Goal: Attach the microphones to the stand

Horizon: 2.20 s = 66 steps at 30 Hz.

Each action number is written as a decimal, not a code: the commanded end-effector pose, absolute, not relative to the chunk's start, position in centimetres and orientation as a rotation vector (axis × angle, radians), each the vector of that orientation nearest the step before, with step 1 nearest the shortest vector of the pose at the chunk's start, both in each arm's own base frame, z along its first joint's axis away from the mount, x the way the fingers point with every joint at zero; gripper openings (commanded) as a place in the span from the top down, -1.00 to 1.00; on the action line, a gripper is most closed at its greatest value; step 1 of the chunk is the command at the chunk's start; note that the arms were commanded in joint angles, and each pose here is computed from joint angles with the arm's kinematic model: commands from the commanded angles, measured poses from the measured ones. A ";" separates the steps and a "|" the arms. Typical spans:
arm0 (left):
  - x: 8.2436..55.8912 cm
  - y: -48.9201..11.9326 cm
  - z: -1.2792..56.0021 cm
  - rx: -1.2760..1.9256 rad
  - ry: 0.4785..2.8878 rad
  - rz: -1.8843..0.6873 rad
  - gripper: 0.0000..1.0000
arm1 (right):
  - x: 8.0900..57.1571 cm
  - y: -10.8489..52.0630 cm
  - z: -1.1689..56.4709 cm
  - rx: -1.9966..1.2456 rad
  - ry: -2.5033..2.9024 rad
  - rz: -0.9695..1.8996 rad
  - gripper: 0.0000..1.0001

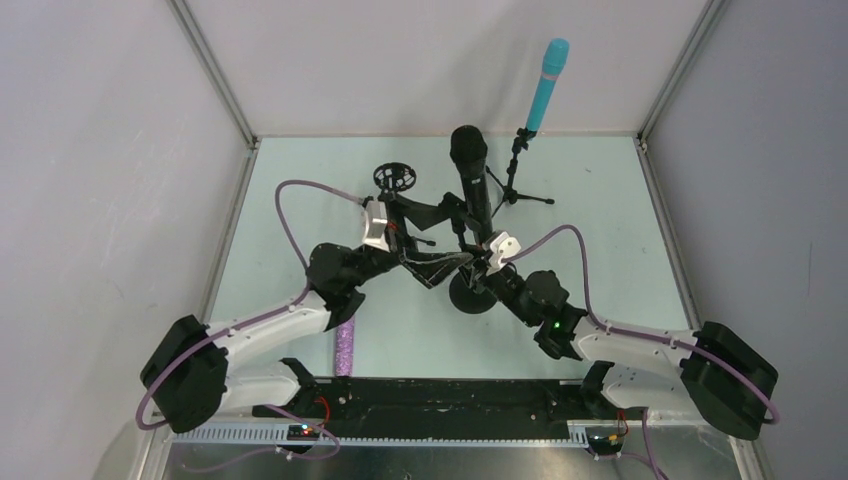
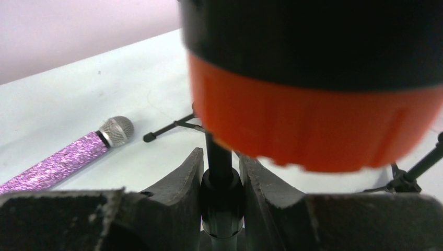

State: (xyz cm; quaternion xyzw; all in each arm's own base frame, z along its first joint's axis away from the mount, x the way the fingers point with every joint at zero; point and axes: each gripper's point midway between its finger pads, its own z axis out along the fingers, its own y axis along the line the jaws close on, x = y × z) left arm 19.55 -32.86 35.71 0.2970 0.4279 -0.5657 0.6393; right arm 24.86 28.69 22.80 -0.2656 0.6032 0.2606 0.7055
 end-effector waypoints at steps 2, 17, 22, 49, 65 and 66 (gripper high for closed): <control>19.5 -30.7 37.4 0.604 0.885 -1.192 -0.99 | 27.0 27.4 27.9 -0.412 1.213 0.592 1.00; 20.8 -29.4 35.1 0.584 0.955 -1.056 -0.99 | 30.3 23.9 28.0 -0.321 1.202 0.486 1.00; 20.5 -29.5 34.8 0.610 0.956 -1.062 -0.99 | 31.9 21.8 27.9 -0.279 1.204 0.434 1.00; 20.7 -28.5 33.8 0.608 0.991 -1.021 -0.99 | 40.6 5.3 26.6 0.057 1.129 -0.030 1.00; 21.1 -28.5 33.7 0.611 1.003 -1.018 -0.99 | 42.6 3.2 23.4 0.121 1.199 -0.091 1.00; 21.2 -28.5 33.7 0.609 1.003 -1.017 -0.99 | 42.6 3.2 23.3 0.122 1.203 -0.088 1.00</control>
